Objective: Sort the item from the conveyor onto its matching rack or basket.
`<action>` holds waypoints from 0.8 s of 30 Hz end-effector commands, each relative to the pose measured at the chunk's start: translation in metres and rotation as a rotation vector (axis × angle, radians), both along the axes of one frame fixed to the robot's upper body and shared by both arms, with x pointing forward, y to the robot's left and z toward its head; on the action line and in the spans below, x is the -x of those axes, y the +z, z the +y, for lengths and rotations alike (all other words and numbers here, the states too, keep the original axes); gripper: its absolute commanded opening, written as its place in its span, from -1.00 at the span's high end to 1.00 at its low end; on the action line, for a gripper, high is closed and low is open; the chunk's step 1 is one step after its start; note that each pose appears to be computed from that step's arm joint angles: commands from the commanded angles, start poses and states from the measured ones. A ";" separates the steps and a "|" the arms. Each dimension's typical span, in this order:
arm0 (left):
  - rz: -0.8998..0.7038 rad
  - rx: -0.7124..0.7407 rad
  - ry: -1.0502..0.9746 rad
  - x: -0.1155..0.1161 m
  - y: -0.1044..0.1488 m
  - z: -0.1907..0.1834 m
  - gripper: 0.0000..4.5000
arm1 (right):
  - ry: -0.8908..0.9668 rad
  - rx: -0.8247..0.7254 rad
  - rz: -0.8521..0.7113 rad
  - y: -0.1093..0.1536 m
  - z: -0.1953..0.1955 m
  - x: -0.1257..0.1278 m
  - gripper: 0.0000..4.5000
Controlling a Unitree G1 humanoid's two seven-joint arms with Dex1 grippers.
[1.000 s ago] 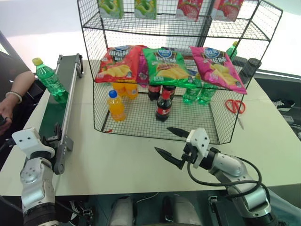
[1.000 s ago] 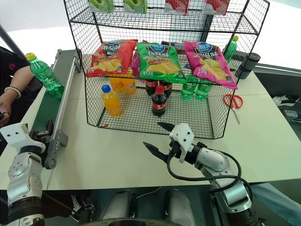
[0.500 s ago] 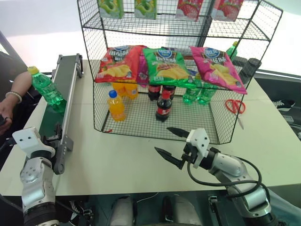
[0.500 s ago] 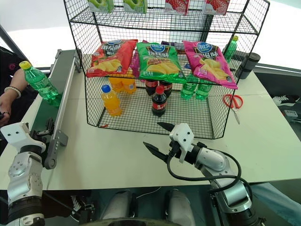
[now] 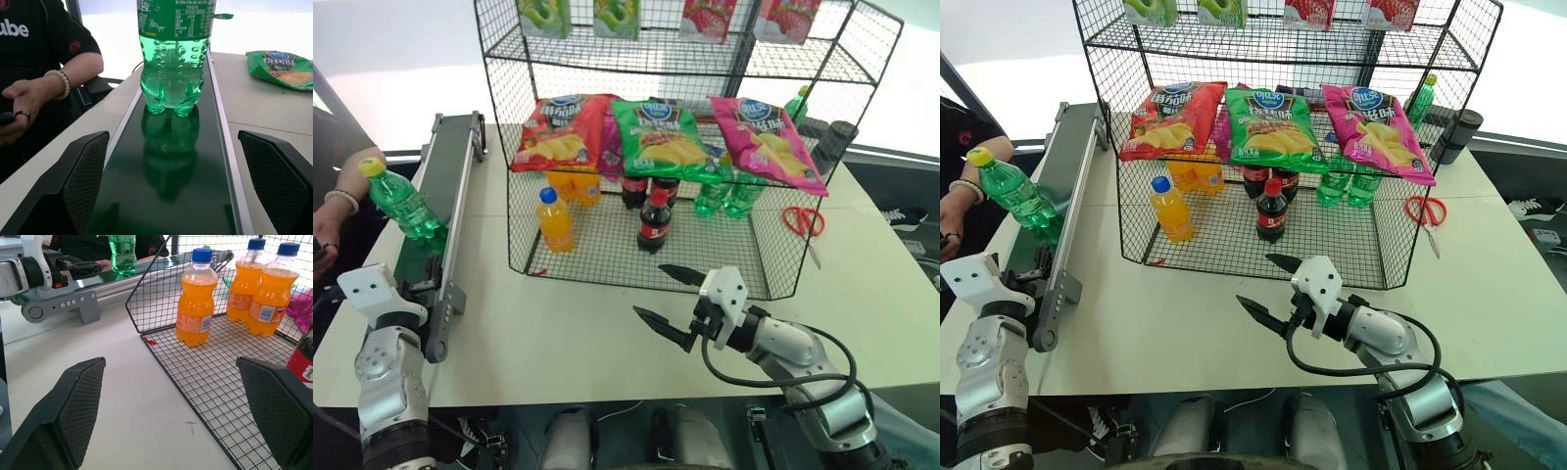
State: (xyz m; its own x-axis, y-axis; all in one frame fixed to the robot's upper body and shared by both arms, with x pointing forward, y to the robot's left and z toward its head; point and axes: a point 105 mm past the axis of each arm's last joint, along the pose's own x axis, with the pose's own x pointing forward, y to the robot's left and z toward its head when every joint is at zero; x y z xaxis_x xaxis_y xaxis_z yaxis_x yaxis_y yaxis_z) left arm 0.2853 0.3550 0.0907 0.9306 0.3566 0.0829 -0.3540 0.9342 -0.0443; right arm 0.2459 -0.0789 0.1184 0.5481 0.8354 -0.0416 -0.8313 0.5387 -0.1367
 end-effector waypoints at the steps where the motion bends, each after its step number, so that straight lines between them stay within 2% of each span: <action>1: -0.052 -0.028 0.014 0.000 0.015 0.006 -1.00 | 0.019 -0.021 -0.050 0.013 0.005 0.003 -0.98; 24: -0.067 -0.061 0.071 0.001 0.022 0.015 -1.00 | 0.020 -0.023 -0.039 0.011 0.003 0.001 -0.98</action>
State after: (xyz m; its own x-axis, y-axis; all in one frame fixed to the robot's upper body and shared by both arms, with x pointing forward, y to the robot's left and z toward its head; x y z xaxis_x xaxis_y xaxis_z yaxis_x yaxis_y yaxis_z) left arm 0.2862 0.3630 0.0963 0.9105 0.3993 0.1069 -0.3983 0.9167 -0.0318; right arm 0.2469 -0.0781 0.1202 0.5448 0.8376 -0.0396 -0.8329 0.5351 -0.1411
